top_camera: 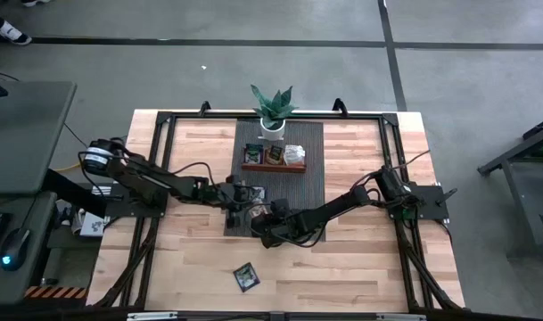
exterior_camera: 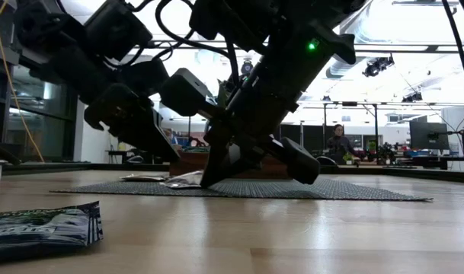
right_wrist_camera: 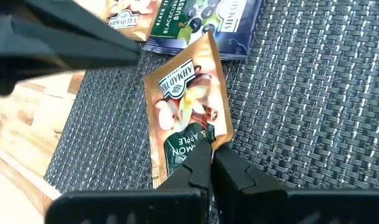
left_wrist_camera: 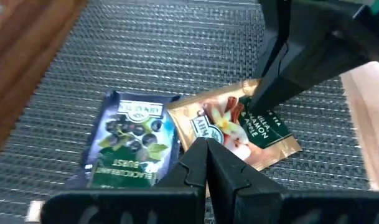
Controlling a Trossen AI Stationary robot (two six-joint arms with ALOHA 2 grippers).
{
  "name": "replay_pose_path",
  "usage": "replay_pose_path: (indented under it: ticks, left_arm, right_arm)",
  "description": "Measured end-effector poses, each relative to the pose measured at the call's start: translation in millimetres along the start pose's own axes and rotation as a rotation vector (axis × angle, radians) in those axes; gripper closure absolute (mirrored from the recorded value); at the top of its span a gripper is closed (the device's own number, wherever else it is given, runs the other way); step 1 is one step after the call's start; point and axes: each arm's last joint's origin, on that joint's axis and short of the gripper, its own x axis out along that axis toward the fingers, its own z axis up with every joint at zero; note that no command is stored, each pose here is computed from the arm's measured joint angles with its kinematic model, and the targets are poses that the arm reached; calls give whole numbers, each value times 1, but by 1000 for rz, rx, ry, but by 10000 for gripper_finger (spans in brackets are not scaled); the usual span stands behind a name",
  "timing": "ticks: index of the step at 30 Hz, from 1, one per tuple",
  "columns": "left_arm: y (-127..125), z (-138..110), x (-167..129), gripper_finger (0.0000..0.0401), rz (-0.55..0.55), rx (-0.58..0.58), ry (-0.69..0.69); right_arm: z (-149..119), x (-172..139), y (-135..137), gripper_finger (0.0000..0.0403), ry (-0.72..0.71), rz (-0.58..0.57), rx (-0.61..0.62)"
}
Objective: Pick & Place Tea
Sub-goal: Put the brown tea bag into the middle section of the wooden organizer
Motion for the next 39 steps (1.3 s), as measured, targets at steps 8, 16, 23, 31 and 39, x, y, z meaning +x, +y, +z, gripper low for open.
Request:
replay_pose_path:
  ticks: [8, 16, 23, 31, 39]
  left_arm:
    - [7, -8, -12, 400, 185, 59, 121]
    - [11, -22, -13, 400, 212, 91, 143]
    - [10, -20, -13, 400, 181, 87, 113]
    - [9, -19, -13, 400, 152, 95, 103]
    - [8, -17, -12, 400, 122, 89, 91]
  right_arm:
    - [15, -20, 13, 403, 9, 16, -110]
    - [72, -59, 23, 403, 96, -58, -359]
    - [141, -77, 34, 402, 304, -61, -661]
    - [219, -100, 38, 402, 400, -128, -875]
    - [257, -114, 38, 402, 393, -99, -1025]
